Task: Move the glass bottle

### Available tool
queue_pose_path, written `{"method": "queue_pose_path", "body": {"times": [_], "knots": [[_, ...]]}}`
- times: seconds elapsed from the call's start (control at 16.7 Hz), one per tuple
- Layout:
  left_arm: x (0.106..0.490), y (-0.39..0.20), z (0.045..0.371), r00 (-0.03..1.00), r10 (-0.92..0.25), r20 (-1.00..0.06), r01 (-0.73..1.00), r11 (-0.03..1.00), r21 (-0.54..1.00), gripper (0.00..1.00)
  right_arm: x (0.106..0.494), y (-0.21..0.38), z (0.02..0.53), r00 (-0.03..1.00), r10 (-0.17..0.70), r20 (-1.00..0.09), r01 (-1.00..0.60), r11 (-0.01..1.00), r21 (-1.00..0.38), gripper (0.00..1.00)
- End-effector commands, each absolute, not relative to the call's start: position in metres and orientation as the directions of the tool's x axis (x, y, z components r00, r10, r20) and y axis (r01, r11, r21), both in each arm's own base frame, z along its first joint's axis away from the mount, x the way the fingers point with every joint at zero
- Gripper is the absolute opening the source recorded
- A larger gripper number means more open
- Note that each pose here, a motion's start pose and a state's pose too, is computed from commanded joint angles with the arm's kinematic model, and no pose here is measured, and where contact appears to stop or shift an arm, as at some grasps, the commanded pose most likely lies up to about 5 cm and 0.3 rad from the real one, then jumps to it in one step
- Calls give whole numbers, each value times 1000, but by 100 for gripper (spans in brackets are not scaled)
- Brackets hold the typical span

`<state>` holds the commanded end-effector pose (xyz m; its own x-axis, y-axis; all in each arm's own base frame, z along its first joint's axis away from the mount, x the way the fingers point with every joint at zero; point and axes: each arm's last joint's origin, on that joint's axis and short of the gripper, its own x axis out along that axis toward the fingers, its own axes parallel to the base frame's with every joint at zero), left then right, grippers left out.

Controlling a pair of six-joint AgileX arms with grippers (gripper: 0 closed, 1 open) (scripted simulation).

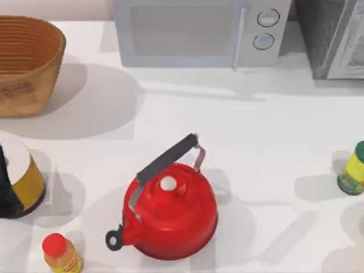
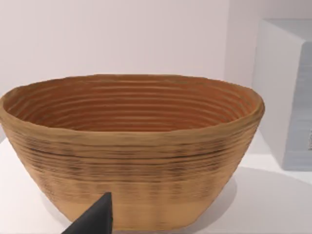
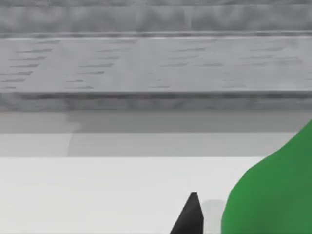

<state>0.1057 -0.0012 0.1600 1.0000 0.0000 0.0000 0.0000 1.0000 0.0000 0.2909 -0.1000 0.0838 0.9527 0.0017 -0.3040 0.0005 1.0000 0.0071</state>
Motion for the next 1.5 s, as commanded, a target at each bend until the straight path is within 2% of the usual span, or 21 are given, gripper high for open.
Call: {"method": "queue_pose_path", "body": {"times": [0.42, 1.2, 1.5], "knots": [[106, -1, 160, 1000, 0, 0, 0, 1000, 0, 100, 299, -99, 76, 955, -2, -297, 3, 1000, 3, 0], [106, -1, 160, 1000, 0, 0, 0, 1000, 0, 100, 299, -99, 76, 955, -2, -297, 3, 1000, 3, 98], [106, -1, 160, 1000, 0, 0, 0, 1000, 0, 100, 299, -99, 76, 955, -2, -297, 3, 1000, 3, 100]]}}
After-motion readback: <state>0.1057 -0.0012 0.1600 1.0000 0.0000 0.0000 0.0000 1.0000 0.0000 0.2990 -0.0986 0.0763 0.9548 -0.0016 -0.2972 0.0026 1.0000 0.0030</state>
